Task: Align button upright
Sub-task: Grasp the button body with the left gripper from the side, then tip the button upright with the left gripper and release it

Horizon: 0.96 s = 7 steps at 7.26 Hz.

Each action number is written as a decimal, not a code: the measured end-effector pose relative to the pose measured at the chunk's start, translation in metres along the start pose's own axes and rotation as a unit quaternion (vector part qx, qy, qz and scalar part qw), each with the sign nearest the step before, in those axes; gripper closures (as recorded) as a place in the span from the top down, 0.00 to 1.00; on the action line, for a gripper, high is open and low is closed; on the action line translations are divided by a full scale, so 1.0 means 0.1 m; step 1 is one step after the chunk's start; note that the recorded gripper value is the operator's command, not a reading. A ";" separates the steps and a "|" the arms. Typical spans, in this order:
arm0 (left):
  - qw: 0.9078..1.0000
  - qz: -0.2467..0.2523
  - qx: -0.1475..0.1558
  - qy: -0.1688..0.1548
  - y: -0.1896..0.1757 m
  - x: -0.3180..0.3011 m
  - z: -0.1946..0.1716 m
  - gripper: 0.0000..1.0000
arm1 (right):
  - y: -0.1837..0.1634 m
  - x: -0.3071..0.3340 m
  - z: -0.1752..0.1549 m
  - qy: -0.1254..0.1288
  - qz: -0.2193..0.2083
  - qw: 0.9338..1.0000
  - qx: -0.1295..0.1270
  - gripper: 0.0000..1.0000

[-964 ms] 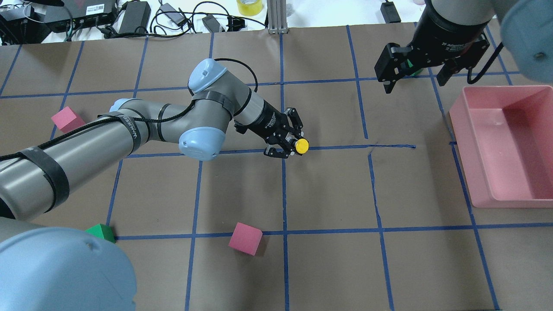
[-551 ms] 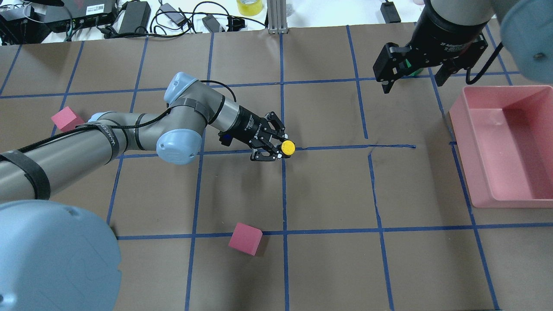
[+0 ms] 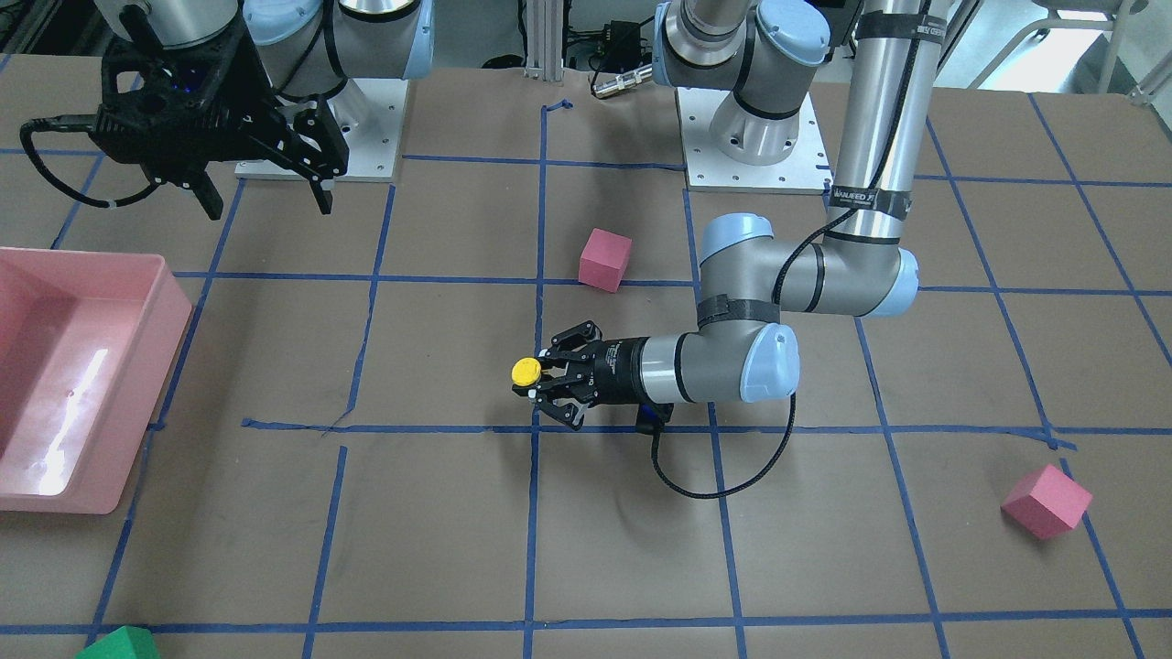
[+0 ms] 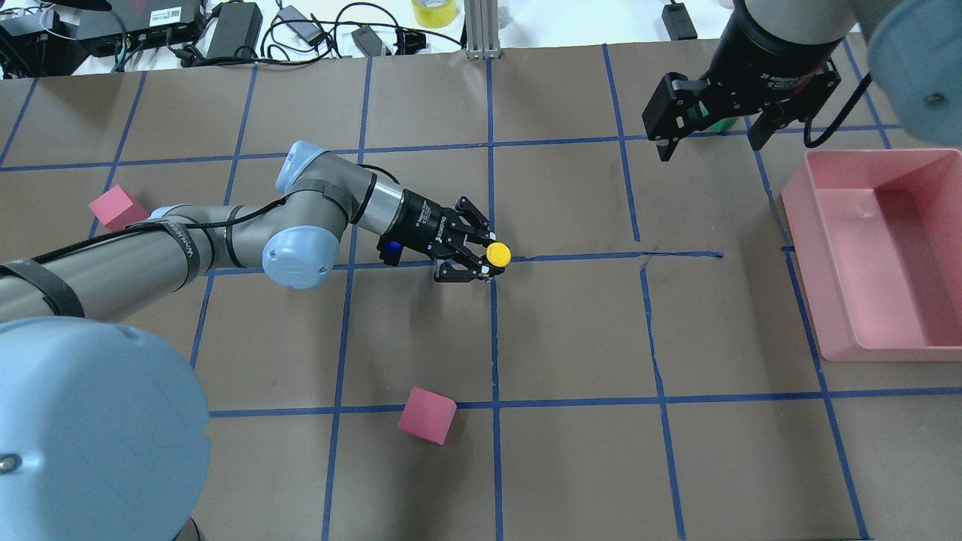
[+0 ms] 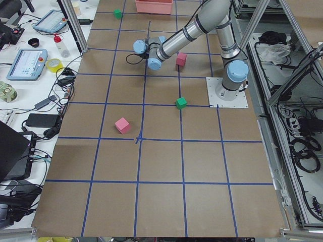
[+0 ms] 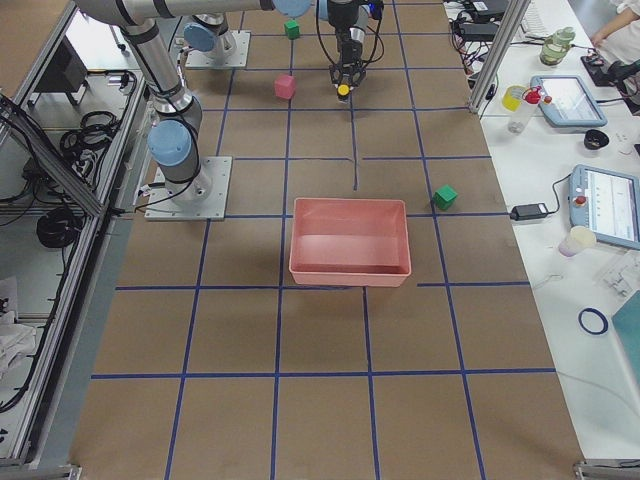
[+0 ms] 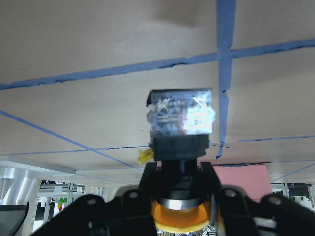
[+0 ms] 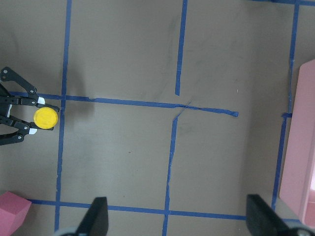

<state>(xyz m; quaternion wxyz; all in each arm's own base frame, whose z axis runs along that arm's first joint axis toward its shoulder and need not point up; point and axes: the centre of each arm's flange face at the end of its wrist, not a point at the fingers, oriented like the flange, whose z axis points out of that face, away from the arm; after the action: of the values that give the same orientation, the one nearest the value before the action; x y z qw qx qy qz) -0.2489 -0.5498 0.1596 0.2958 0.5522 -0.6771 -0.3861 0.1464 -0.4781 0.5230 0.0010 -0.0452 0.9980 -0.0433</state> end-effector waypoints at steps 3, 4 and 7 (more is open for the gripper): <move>1.000 -0.005 -0.023 -0.002 -0.15 0.04 0.11 0.09 | 0.00 0.00 0.00 -0.002 0.000 1.000 0.000 1.00; 1.000 -0.005 -0.025 -0.004 -0.20 0.05 0.14 0.15 | 0.00 -0.01 0.00 -0.006 0.001 1.000 0.001 1.00; 1.000 -0.008 -0.030 -0.004 -0.26 0.08 0.17 0.82 | 0.00 -0.01 0.00 -0.007 0.001 1.000 0.001 1.00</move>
<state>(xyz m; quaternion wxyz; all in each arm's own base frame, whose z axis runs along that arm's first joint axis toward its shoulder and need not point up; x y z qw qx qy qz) -0.2511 -0.5565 0.1286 0.3060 0.5466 -0.6624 -0.4108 0.1478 -0.4783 0.5230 0.0079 -0.0442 0.9980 -0.0441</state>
